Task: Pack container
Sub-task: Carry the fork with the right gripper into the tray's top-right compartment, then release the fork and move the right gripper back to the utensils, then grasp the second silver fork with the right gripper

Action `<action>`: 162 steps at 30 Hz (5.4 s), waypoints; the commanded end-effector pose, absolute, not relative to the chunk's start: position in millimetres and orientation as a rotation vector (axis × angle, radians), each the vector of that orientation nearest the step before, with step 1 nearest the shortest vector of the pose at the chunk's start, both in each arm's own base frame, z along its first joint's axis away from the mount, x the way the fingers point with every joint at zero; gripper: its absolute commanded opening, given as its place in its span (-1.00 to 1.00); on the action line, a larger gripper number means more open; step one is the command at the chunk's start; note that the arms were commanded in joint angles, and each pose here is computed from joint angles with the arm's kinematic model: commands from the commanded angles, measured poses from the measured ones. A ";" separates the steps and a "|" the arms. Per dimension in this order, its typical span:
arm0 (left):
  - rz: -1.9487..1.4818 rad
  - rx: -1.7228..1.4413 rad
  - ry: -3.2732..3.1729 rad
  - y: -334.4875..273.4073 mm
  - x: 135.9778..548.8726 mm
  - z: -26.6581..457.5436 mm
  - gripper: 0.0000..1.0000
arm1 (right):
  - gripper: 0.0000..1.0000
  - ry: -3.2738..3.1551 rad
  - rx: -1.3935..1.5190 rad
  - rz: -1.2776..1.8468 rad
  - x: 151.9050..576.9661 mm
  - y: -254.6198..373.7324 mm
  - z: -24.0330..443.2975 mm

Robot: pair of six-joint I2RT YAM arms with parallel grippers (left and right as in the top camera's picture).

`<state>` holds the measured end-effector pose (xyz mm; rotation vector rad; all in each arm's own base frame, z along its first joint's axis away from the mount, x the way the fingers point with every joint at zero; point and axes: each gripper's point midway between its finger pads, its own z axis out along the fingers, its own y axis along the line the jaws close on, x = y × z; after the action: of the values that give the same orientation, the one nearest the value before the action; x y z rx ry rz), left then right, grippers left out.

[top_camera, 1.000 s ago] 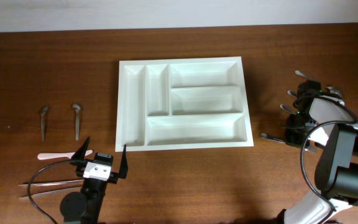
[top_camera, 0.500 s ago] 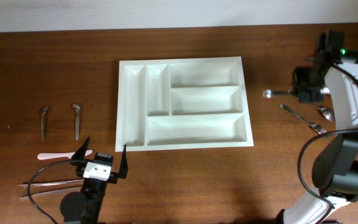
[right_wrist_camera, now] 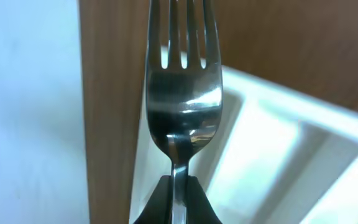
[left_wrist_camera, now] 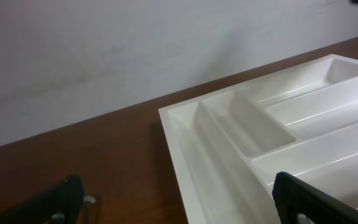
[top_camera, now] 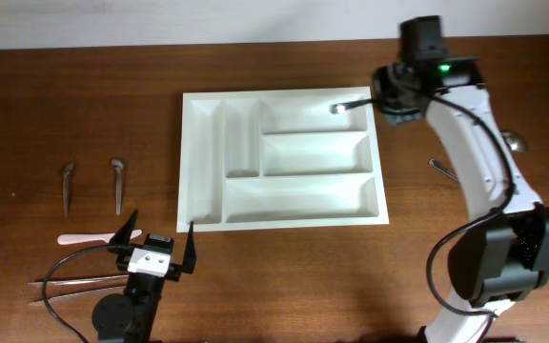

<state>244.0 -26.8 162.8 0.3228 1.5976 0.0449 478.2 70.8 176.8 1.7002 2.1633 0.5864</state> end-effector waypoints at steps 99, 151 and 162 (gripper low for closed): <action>0.044 0.336 1.597 -27.8 243.8 160.7 0.98 | 0.97 1.726 2.702 -0.259 360.8 -135.2 100.4; 0.044 0.335 1.597 -27.7 243.8 160.5 0.98 | 0.98 1.834 2.612 -0.277 341.5 -131.8 -24.6; 0.044 0.336 1.597 -27.8 243.8 160.5 0.98 | 0.98 1.854 2.665 -0.261 325.1 -118.0 -44.6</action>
<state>244.0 -26.8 162.8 0.3225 1.5977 0.0446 362.3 -141.6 -3.0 2.5536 1.7424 -0.1484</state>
